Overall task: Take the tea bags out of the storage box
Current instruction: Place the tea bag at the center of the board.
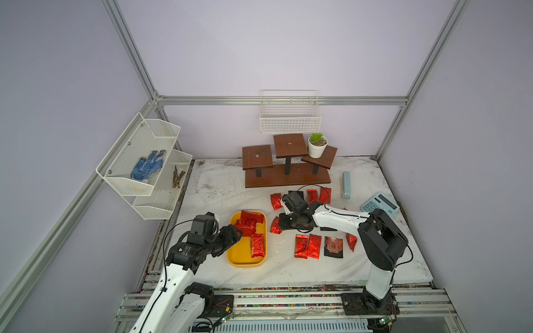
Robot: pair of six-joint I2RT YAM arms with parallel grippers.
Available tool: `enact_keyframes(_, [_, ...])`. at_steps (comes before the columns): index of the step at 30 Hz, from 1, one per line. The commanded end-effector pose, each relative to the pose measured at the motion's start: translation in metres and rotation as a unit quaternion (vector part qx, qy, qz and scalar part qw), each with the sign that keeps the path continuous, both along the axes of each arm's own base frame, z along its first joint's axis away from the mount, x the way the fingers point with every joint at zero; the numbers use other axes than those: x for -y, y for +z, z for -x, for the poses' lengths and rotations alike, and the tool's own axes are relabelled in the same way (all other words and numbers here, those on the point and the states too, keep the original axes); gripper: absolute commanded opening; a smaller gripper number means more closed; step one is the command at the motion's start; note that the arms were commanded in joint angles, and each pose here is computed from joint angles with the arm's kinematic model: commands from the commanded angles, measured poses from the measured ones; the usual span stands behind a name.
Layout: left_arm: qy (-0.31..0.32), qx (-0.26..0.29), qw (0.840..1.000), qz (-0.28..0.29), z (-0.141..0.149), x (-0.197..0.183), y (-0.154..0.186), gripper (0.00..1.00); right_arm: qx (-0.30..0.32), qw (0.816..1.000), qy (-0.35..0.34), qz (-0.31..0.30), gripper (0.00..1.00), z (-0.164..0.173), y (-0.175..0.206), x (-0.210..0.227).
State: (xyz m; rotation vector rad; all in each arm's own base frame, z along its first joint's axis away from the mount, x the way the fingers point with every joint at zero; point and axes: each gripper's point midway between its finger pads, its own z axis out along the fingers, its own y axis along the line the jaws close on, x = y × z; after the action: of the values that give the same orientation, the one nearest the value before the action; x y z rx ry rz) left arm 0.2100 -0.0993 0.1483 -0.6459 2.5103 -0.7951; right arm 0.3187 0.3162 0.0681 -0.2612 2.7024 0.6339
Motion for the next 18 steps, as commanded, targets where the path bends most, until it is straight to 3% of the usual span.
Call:
enact_keyframes(1, [-0.014, 0.013, 0.999, -0.034, -0.009, 0.001, 0.005, 0.69, 0.04, 0.999, -0.003, -0.019, 0.38, -0.001, 0.045, 0.006])
enact_keyframes(10, [-0.092, -0.032, 0.985, -0.143, -0.018, 0.025, -0.022, 0.65, 0.104, 0.992, 0.007, -0.068, 0.42, 0.022, 0.123, 0.025])
enact_keyframes(18, [-0.157, -0.072, 0.962, -0.209, -0.031, 0.044, -0.049, 0.64, 0.122, 0.989, 0.024, -0.079, 0.44, 0.051, 0.144, 0.047])
